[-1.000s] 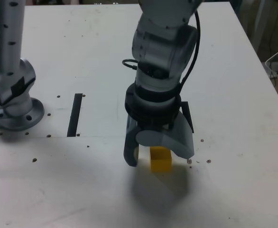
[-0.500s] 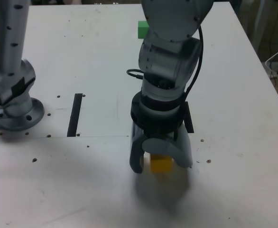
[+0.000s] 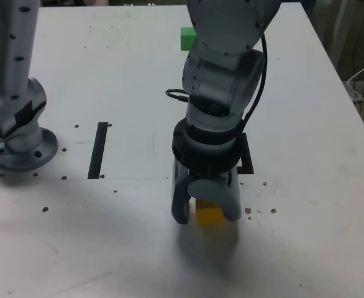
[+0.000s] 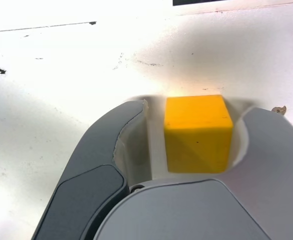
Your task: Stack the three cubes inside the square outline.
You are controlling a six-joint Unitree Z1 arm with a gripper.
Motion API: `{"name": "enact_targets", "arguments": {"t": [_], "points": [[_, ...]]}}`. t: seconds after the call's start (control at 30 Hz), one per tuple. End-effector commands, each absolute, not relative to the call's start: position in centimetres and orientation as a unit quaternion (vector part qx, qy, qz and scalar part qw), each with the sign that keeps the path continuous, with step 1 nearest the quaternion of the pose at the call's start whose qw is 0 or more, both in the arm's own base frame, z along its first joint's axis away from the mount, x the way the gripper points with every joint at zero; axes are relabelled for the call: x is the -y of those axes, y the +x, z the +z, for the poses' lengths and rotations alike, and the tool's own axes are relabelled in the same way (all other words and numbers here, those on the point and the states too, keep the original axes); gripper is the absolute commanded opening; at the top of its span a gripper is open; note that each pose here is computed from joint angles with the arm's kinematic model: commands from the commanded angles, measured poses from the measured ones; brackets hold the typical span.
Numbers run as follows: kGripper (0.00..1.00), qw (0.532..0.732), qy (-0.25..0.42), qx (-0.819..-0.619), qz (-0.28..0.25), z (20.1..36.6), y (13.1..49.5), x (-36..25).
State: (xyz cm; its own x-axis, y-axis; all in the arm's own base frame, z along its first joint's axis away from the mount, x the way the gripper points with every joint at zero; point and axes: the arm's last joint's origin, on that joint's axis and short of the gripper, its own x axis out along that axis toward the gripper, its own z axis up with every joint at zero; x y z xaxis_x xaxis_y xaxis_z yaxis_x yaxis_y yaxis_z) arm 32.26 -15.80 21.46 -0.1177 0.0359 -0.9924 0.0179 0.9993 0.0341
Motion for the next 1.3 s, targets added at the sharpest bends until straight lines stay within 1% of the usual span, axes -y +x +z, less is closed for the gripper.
{"name": "enact_targets", "arguments": {"t": [0.0, 0.1, 0.2, 0.43, 0.57, 0.63, 0.8, 0.9, 1.13, 1.27], "points": [[0.31, 0.667, 0.018, -0.745, 0.011, 21.5, 32.4, 15.7], [0.22, 0.67, 0.018, -0.742, 0.017, 21.6, 32.4, 15.7], [0.18, 0.675, 0.019, -0.737, 0.022, 21.8, 32.4, 15.6], [0.17, 0.683, 0.017, -0.73, 0.021, 22.5, 32.2, 15.5], [0.17, 0.685, 0.018, -0.728, 0.02, 23.3, 31.9, 15.3], [0.17, 0.688, 0.019, -0.725, 0.021, 24.1, 31.7, 15.2], [0.17, 0.697, 0.023, -0.717, 0.027, 26.6, 31.2, 14.0], [0.17, 0.698, 0.026, -0.715, 0.023, 27.7, 31.4, 12.6], [0.17, 0.701, 0.028, -0.712, 0.019, 28.7, 32.8, 9.7], [0.17, 0.699, 0.026, -0.714, 0.026, 28.8, 33.7, 8.2]]}}
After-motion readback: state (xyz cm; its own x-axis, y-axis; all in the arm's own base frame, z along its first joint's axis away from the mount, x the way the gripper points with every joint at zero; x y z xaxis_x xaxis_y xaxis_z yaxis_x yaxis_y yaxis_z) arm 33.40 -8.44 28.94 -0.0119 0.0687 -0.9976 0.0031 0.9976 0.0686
